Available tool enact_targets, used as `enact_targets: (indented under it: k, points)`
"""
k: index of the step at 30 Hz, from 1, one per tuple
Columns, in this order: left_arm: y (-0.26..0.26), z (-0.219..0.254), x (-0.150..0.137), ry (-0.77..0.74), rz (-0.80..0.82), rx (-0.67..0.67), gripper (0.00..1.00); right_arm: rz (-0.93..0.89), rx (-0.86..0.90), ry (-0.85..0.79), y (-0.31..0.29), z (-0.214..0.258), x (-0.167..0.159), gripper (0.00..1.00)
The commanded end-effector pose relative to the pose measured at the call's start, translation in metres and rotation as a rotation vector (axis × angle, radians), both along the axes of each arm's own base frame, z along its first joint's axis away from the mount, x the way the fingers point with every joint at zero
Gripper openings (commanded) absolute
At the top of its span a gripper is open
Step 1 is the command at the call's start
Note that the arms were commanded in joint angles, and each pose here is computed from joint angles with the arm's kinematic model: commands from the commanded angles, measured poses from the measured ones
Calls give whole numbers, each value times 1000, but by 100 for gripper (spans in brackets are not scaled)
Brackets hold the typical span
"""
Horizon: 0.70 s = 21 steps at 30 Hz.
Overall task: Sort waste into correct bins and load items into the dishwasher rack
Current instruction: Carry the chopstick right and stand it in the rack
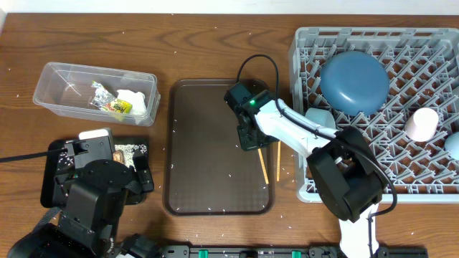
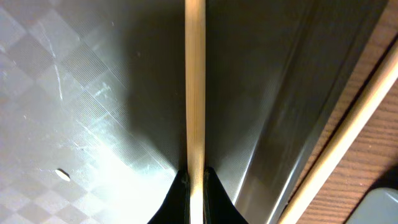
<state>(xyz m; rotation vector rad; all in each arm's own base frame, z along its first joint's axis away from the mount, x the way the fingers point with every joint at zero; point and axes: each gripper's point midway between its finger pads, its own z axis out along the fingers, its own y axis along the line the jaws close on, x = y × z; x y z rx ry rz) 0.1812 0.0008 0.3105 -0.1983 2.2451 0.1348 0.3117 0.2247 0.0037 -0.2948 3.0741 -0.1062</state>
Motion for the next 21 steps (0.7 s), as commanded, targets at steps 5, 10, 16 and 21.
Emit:
enact_targets:
  k: [5,10,16,21]
  points:
    - [4,5,0,-20,23,0,98,55,143,-192,4,104,15,1]
    - [4,6,0,-20,23,0,98,65,194,-318,-33,172,16,1]
    - [4,5,0,-20,23,0,98,-16,144,-421,-117,218,22,1]
    - [4,6,0,-20,23,0,98,-124,-5,-448,-204,226,31,1]
